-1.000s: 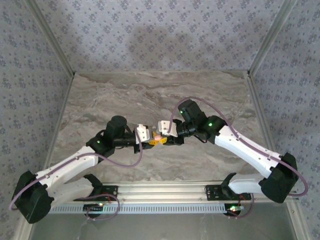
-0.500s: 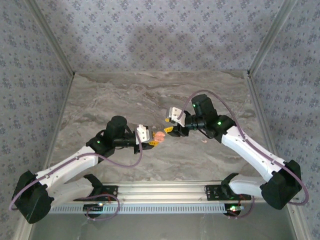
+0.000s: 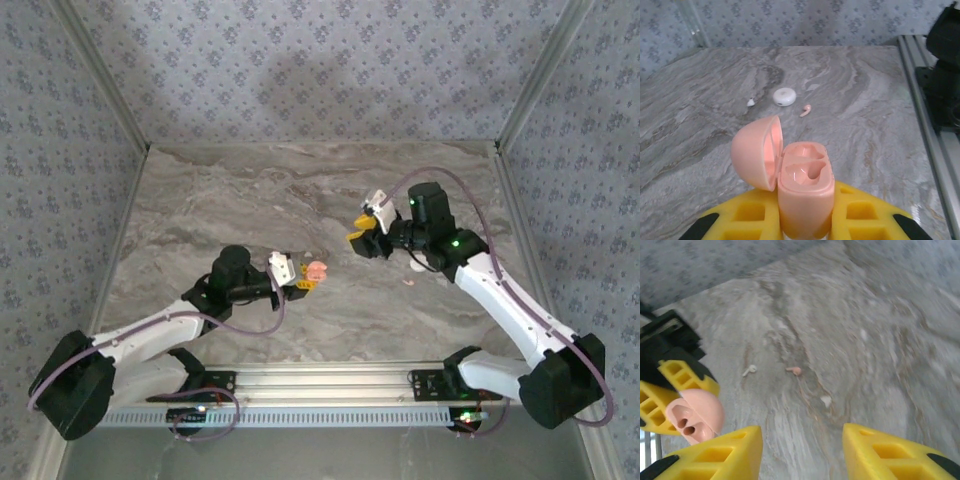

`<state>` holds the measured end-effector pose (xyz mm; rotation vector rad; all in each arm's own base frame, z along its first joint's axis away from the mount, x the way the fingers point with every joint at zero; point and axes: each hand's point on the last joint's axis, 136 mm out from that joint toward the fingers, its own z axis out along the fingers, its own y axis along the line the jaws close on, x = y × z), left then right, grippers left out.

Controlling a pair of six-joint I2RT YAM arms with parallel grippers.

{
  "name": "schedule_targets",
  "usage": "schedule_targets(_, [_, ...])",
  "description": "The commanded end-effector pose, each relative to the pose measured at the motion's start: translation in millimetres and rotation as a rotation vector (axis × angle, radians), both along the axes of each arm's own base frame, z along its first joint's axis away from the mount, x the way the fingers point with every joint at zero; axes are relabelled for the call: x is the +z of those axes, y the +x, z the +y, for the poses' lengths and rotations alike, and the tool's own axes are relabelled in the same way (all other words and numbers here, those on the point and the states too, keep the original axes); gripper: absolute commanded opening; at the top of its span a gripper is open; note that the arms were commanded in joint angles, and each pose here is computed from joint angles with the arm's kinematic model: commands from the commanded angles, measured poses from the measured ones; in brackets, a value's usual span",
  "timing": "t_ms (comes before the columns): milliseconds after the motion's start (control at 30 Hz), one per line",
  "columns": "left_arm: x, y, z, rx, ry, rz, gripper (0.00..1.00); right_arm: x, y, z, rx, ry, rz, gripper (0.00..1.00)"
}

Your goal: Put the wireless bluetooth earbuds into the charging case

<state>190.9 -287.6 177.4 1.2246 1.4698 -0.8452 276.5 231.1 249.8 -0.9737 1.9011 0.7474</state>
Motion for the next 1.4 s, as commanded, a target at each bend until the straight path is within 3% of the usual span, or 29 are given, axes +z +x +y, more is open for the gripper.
schedule_targets(0, [23.2, 17.2, -1.7, 0.076, -0.111, -0.042, 0.17, -48.8, 6.7, -47.0, -0.327, 0.013, 0.353, 0.46])
schedule_targets(200, [13.0, 24.9, -1.4, 0.119, -0.107, 0.001, 0.17, -128.0, -13.3, -124.7, -0.783, -0.015, 0.825, 0.47])
schedule_targets(333, [9.7, 27.0, -1.7, 0.129, -0.102, 0.015, 0.17, -158.3, -38.6, -142.1, -0.886, -0.09, 0.97, 0.48])
schedule_targets(633, [9.0, 30.9, -4.8, 0.135, -0.102, 0.037, 0.17, -198.7, -44.4, -161.9, -1.005, -0.195, 1.046, 0.5])
schedule_targets(1367, [8.2, 34.6, 1.9, 0.169, -0.062, -0.005, 0.18, -222.4, 13.9, -150.5, -0.992, -0.094, 1.028, 0.44])
